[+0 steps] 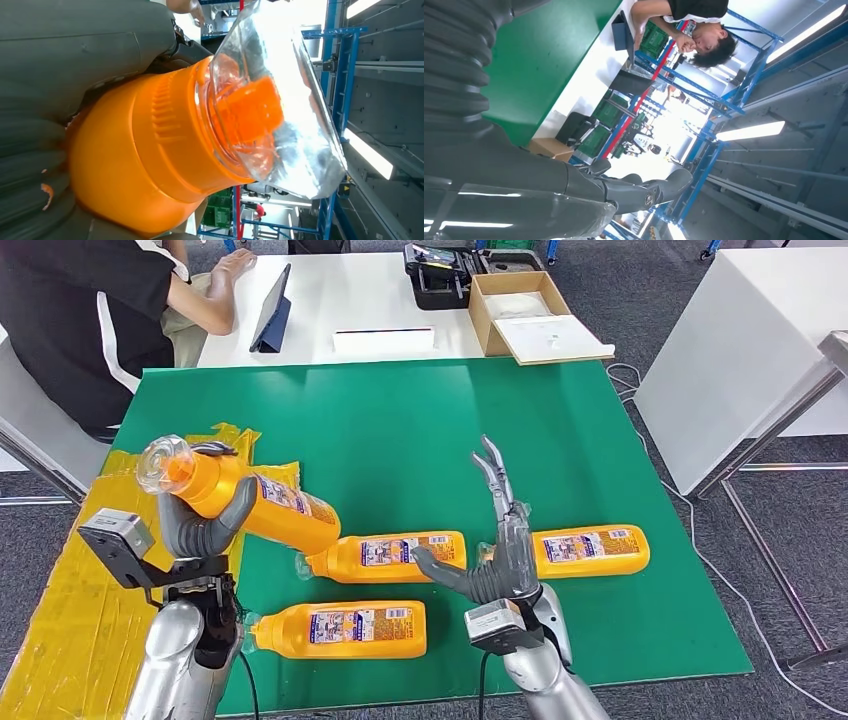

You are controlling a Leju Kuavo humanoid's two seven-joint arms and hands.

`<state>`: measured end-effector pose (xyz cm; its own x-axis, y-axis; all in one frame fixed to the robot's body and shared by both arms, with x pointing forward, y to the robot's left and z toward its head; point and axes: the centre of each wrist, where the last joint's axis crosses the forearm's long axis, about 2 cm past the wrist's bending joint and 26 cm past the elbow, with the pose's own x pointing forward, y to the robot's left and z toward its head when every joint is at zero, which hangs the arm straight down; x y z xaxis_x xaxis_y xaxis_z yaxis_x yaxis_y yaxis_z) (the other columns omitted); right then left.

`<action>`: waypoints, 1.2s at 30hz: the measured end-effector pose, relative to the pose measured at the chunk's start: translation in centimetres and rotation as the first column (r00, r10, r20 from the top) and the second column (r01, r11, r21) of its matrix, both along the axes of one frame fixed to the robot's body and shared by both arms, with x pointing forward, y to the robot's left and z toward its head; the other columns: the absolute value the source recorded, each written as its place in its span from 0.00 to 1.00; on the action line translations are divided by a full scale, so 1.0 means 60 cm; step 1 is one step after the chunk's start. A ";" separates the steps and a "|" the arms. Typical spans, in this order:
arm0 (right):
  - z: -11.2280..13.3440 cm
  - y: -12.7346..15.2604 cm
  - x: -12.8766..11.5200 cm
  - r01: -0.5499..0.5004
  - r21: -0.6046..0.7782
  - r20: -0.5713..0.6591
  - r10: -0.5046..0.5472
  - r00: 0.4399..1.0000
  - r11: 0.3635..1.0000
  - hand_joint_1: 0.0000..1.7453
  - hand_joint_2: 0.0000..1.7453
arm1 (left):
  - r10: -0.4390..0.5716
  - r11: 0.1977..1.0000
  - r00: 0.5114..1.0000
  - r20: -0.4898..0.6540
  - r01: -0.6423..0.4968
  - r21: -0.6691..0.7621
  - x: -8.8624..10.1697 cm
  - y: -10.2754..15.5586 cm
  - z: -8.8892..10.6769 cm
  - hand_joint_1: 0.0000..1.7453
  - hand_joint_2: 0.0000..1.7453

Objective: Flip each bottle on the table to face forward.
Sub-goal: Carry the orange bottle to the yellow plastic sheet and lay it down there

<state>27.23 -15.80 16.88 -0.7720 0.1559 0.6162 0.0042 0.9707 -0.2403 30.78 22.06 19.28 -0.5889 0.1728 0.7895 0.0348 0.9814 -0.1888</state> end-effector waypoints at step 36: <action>0.002 -0.157 -0.036 0.607 -0.180 0.237 -0.564 0.791 0.774 0.00 1.00 | 0.469 -0.194 0.559 0.683 -0.690 0.698 0.026 0.115 -0.014 1.00 1.00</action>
<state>25.05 -25.20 17.01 -0.5666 0.7326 0.3772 0.6120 0.6806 -0.4028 32.36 28.98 18.42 -0.0855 -0.9900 -0.1122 -0.7442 -0.0114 0.6678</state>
